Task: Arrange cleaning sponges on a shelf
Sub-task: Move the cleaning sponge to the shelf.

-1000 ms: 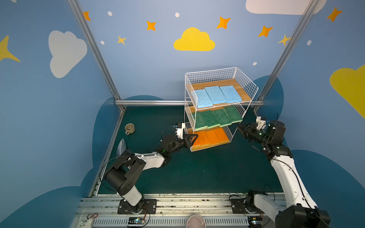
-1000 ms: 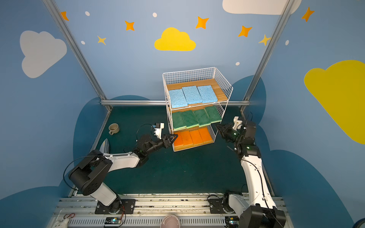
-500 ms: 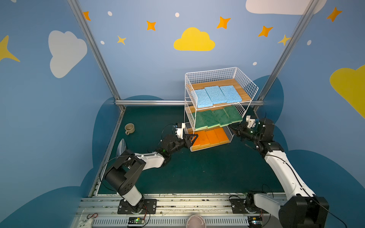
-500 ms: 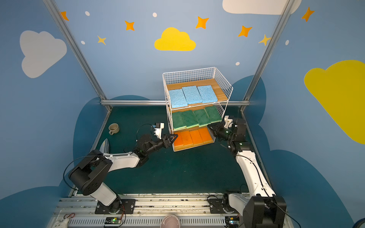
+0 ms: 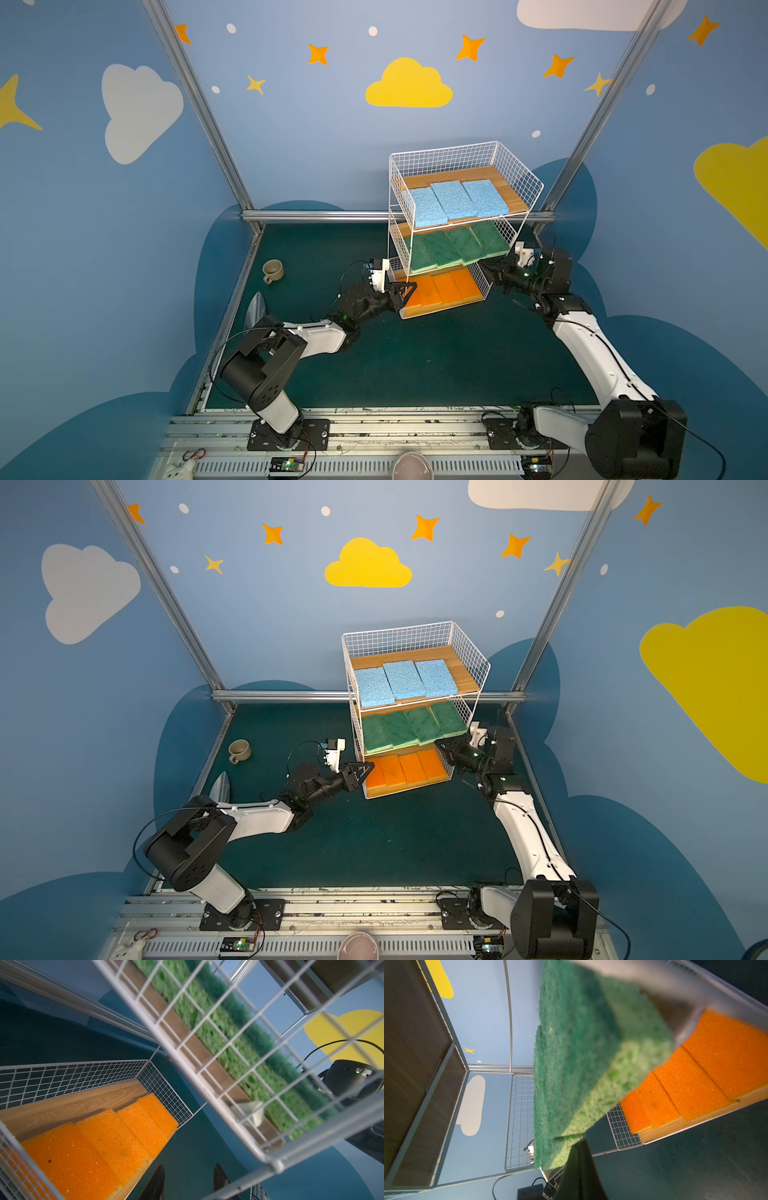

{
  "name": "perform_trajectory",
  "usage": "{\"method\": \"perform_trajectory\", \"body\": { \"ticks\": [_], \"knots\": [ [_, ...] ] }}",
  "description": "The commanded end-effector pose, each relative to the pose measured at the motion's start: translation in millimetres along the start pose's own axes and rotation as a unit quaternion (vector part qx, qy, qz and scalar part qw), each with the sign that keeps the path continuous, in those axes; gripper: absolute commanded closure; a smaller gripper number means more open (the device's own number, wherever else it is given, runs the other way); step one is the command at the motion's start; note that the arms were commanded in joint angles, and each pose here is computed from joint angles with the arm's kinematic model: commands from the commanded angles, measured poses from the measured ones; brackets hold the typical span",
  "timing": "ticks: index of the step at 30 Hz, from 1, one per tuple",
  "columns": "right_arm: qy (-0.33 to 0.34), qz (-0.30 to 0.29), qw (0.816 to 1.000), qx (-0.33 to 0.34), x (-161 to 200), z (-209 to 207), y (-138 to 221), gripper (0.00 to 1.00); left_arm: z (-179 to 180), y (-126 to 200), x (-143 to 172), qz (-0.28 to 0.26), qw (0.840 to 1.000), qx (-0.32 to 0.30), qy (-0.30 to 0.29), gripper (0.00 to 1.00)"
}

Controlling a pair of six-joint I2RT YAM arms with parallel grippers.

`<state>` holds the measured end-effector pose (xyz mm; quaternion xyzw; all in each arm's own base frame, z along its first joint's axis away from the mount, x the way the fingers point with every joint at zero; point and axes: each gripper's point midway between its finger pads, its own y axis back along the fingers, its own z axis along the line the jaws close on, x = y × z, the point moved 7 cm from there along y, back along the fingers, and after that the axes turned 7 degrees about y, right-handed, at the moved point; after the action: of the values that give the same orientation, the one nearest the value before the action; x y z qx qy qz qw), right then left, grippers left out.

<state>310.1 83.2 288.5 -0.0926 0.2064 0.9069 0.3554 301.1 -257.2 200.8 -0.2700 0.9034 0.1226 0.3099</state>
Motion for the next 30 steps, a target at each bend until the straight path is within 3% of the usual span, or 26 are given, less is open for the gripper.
{"method": "perform_trajectory", "body": {
  "ticks": [1,17,19,24,30],
  "knots": [
    [0.020,-0.008,1.000,-0.020,-4,15,1,1.00,-5,-3,10,0.024,0.999,0.019,0.012,0.62],
    [0.023,0.003,0.999,-0.023,1,19,-6,0.96,-1,0,4,0.016,1.000,0.015,0.022,0.64],
    [0.025,0.005,0.999,-0.024,2,19,-5,0.90,2,1,0,0.012,1.000,0.011,0.026,0.64],
    [0.038,0.021,0.999,-0.022,8,20,0,0.61,14,-1,-20,-0.005,0.999,0.007,0.041,0.64],
    [0.047,0.070,0.996,-0.016,21,15,9,0.52,26,-7,-47,-0.025,0.999,-0.003,0.034,0.65]
  ]
}}
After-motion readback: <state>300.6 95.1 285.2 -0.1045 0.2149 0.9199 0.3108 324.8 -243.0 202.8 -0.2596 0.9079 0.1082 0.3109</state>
